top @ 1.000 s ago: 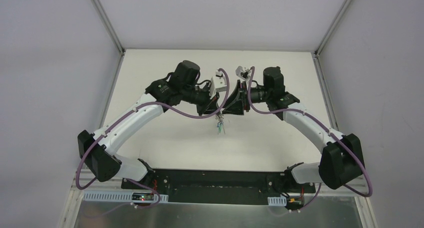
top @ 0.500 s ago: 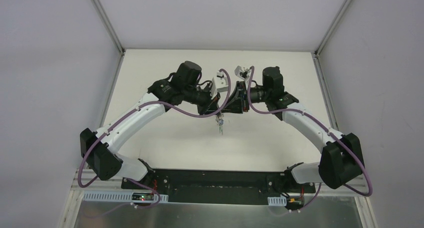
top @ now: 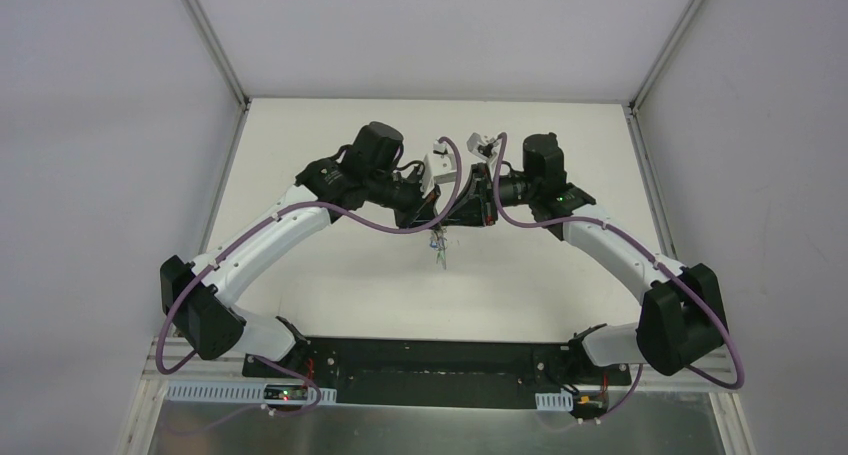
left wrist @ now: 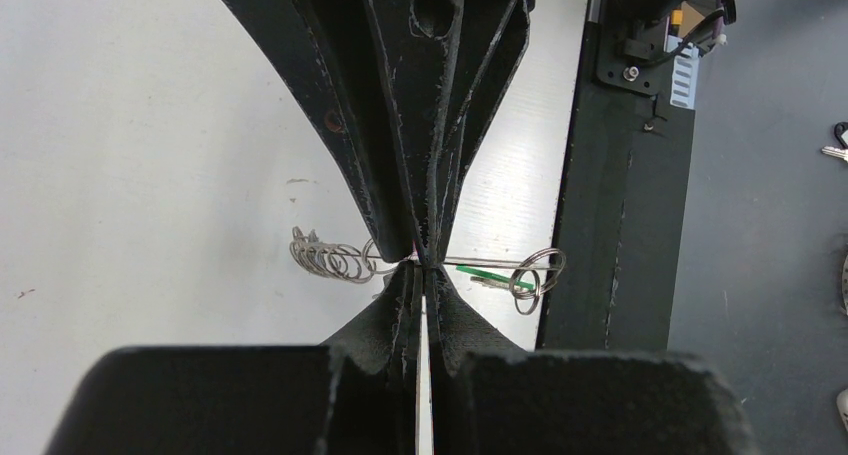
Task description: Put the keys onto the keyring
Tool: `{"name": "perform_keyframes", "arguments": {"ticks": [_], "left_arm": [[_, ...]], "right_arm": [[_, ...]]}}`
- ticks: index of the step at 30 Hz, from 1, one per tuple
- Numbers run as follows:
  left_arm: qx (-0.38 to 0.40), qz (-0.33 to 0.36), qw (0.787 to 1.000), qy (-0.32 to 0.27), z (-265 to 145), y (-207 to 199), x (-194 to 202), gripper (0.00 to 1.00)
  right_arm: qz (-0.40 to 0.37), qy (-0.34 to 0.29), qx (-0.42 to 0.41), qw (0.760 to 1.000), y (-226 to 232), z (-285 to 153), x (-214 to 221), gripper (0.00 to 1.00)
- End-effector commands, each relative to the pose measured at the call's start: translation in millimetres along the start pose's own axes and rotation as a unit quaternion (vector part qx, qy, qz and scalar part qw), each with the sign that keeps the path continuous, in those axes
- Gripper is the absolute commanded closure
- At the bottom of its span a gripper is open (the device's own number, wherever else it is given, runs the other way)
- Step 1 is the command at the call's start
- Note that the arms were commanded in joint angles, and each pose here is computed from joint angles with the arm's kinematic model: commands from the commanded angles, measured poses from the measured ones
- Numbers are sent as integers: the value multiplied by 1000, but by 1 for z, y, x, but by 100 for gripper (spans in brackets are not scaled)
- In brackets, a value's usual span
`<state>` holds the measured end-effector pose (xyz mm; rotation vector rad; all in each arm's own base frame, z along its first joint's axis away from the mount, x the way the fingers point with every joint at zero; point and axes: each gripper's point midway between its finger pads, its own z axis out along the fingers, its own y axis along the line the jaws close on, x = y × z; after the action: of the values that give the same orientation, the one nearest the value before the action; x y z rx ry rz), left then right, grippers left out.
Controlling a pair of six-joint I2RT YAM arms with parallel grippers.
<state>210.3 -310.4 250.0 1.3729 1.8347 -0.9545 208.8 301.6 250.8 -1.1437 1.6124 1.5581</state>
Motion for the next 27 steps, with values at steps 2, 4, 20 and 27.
{"name": "perform_keyframes", "arguments": {"ticks": [2,4,20,27], "left_arm": [[15,14,999,-29,0,-7,-16,100],[14,14,999,-30,-1,-7,-15,100],[20,14,998,-51,-2,-9,-15,100],[27,18,997,-73,-2,-11,-19,96]], "right_arm": [[-16,-1,-11,1000,2,3,0,87],[-17,0,-9,1000,1,3,2,88],[-30,-11,18,999,-3,-9,-9,100],[-32,-18,26,999,-4,-15,-14,100]]}}
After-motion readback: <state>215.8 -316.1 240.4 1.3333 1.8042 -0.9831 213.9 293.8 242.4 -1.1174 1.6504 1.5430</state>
